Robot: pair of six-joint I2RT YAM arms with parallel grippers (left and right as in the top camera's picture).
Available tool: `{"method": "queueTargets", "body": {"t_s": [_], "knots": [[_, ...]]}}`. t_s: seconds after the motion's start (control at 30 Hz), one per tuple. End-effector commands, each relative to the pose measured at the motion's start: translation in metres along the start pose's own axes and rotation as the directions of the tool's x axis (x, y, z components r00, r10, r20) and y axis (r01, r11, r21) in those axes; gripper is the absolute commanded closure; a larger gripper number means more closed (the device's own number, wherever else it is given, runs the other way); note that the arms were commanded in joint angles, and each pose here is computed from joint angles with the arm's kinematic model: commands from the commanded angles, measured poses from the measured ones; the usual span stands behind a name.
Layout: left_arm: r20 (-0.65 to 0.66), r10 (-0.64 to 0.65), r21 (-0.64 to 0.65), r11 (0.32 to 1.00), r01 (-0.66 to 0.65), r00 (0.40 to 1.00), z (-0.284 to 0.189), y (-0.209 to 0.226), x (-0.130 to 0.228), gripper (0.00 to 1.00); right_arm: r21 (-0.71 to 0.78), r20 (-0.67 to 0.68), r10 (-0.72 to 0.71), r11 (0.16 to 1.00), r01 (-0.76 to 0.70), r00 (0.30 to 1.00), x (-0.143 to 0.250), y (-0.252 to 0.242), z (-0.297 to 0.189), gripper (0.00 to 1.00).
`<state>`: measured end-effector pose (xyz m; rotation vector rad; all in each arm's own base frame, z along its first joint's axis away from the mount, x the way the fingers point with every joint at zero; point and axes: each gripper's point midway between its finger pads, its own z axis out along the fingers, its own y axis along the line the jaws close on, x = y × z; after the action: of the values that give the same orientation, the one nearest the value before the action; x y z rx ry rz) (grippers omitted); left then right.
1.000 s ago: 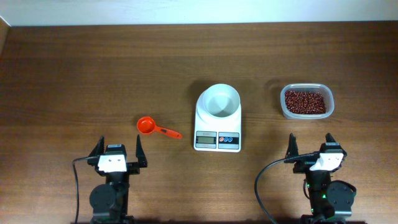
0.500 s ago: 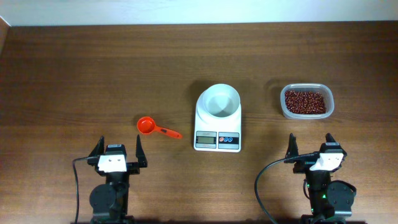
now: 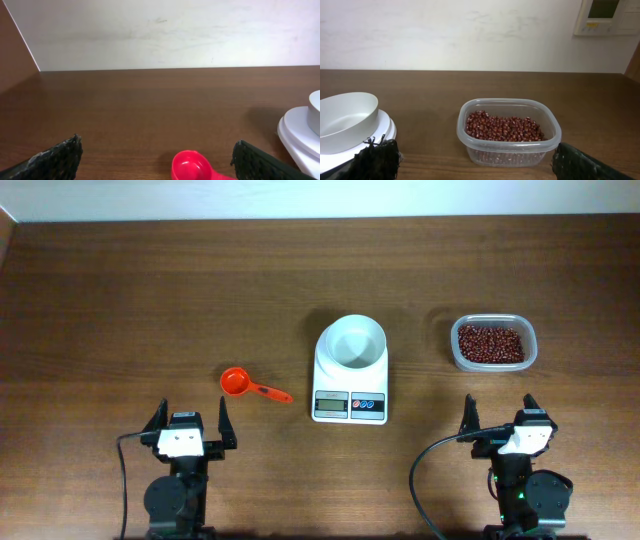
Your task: Scoop and weigh 50g on scale
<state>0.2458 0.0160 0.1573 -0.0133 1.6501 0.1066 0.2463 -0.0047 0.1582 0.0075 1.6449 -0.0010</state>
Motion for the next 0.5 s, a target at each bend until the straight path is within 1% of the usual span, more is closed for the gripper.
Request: {"method": "queueTargets", "body": {"t_s": [0.0, 0.07, 0.1, 0.23, 0.4, 0.47], "knots": [[0.065, -0.016, -0.001, 1.0, 0.016, 0.998, -0.001, 0.001, -0.015, 0.01, 0.007, -0.004, 0.003, 1.0, -0.003, 1.0, 0.002, -0.001, 0.0, 0.01], [0.13, -0.018, 0.036, 0.999, 0.013, 0.991, -0.003, -0.005, -0.031, 0.01, 0.007, -0.004, 0.003, 1.0, -0.003, 1.0, 0.002, -0.001, 0.0, 0.01], [0.188, -0.019, 0.055, 0.998, 0.009, 0.982, -0.005, -0.008, -0.045, 0.01, 0.007, -0.004, 0.003, 1.0, -0.003, 1.0, 0.002, -0.001, 0.0, 0.01], [0.328, -0.023, 0.078, 0.997, -0.003, 0.944, -0.015, -0.011, -0.08, 0.01, 0.007, -0.004, 0.003, 1.0, -0.003, 1.0, 0.002, -0.001, 0.0, 0.01], [0.454, -0.024, 0.073, 0.997, -0.011, 0.891, -0.028, -0.009, -0.113, 0.01, 0.007, -0.004, 0.003, 1.0, -0.003, 1.0, 0.002, -0.001, 0.0, 0.01], [0.471, -0.024, 0.071, 0.997, -0.011, 0.882, -0.033, -0.008, -0.123, 0.01, 0.007, -0.004, 0.003, 1.0, -0.003, 1.0, 0.002, -0.001, 0.0, 0.01]]}}
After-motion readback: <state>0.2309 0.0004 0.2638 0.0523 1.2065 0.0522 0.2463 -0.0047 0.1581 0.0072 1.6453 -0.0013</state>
